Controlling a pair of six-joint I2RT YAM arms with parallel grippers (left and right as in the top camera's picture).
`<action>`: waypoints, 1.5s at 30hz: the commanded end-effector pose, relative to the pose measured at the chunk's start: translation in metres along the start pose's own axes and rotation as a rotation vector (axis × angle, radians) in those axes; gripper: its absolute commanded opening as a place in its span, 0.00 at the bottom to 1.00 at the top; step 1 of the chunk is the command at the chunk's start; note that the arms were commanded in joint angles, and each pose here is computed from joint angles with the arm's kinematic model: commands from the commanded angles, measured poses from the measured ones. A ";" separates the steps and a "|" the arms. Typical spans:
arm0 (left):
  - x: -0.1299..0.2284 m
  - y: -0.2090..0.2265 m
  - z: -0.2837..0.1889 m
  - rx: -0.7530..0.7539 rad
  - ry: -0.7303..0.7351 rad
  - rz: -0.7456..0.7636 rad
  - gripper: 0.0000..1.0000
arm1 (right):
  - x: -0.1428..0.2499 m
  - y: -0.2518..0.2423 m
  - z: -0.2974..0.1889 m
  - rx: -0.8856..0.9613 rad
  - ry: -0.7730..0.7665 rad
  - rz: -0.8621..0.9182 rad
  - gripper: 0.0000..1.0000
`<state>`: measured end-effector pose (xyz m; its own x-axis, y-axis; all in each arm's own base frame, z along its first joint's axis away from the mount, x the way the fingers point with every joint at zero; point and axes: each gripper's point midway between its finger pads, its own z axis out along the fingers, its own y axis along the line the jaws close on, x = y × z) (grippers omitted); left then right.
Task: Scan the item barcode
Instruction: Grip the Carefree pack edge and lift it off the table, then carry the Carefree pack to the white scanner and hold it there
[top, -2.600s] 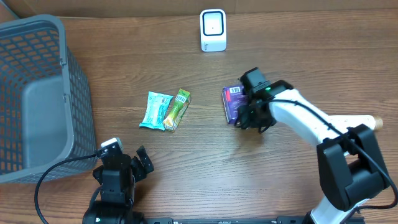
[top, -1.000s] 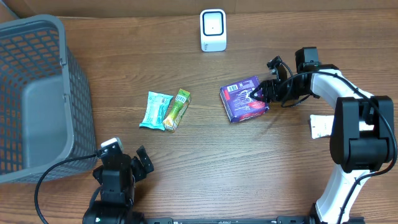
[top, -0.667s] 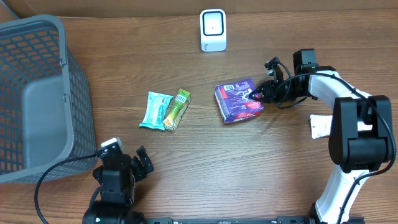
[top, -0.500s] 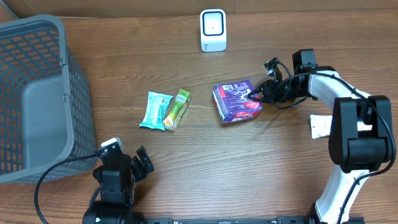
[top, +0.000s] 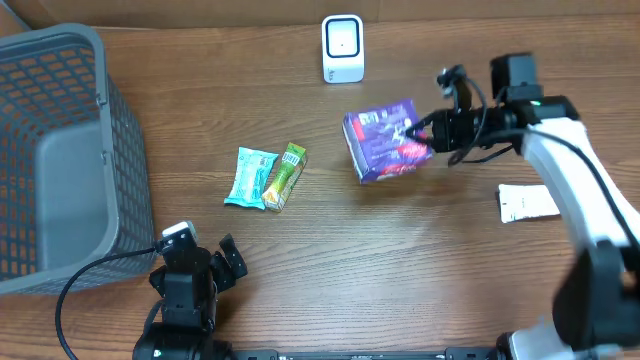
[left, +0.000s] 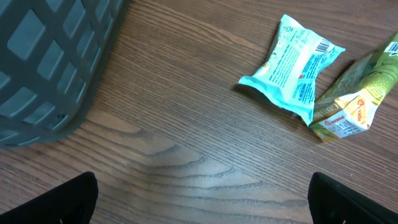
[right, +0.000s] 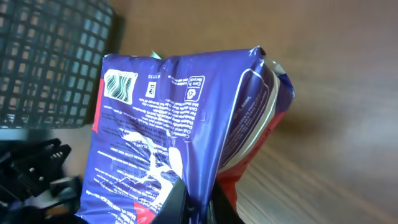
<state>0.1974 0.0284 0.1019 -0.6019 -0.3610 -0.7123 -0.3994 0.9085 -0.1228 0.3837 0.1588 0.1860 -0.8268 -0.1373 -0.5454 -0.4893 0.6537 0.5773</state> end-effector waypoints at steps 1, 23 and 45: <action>-0.002 0.001 0.000 -0.006 -0.015 -0.019 0.99 | -0.025 0.025 -0.031 0.157 -0.094 -0.143 0.04; -0.002 0.001 0.000 -0.006 -0.015 -0.019 1.00 | -0.117 0.045 -0.073 0.729 -0.470 -0.439 0.04; -0.002 0.001 0.000 -0.006 -0.015 -0.019 1.00 | -0.203 -0.012 0.007 1.617 -0.396 -1.288 0.04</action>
<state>0.1969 0.0285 0.1001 -0.6047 -0.3610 -0.7099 -0.4002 0.9084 -0.1211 0.5492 0.1772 0.3133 -0.0369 -0.8568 -0.5143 0.2410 0.4919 -0.8367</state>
